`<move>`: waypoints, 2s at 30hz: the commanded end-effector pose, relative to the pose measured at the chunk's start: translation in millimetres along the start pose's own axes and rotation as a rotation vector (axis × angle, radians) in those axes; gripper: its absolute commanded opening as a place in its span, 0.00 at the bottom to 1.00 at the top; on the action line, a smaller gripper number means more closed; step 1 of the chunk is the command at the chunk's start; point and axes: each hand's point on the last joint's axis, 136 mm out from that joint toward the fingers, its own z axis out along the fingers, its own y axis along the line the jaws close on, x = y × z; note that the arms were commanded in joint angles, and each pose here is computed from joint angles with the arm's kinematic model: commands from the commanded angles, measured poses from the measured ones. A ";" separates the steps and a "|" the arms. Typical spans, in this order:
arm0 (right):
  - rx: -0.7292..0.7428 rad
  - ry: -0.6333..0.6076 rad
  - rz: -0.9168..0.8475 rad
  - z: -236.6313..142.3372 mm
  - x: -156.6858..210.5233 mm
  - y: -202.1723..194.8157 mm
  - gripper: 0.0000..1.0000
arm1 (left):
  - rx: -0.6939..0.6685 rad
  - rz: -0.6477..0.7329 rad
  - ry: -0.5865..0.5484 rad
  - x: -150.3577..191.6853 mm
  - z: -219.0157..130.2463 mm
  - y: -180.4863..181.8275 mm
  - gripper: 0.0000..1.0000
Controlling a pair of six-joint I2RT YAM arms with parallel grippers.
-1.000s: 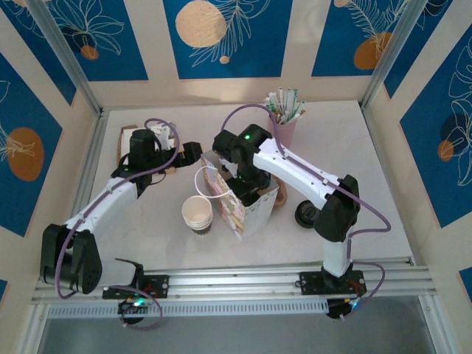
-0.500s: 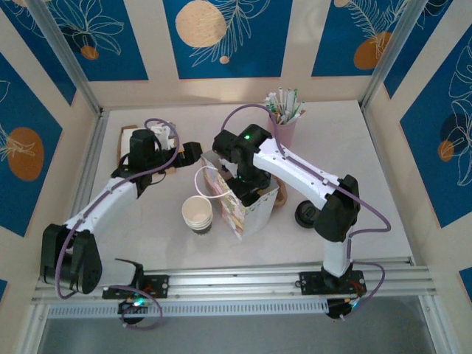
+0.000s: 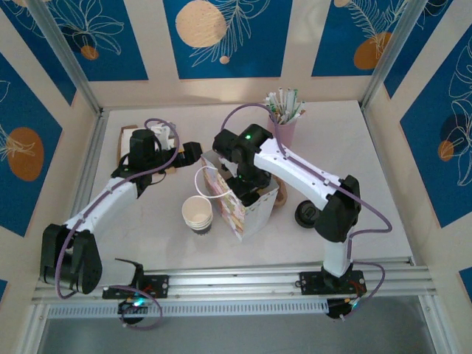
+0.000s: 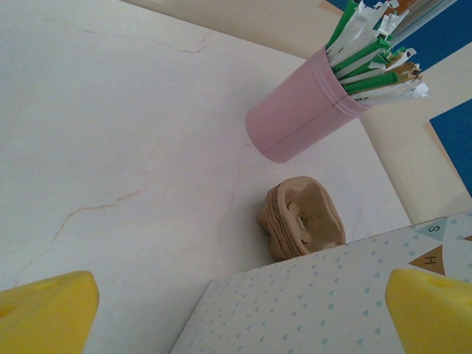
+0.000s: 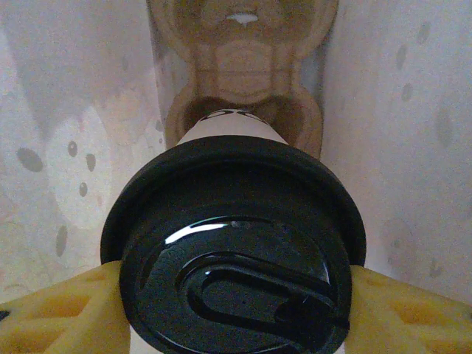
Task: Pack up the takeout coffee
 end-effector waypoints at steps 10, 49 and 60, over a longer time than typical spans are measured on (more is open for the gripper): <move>0.004 -0.052 0.001 -10.4 5.1 -3.1 0.59 | 0.002 0.024 -0.016 -4.3 -5.4 -1.4 1.00; 0.038 0.023 0.025 5.0 5.3 -10.6 0.59 | 0.003 0.028 -0.018 -5.5 -4.6 -1.5 1.00; 0.047 0.049 0.044 10.4 4.9 -15.1 0.60 | 0.003 0.029 -0.016 -5.0 -4.1 -1.1 1.00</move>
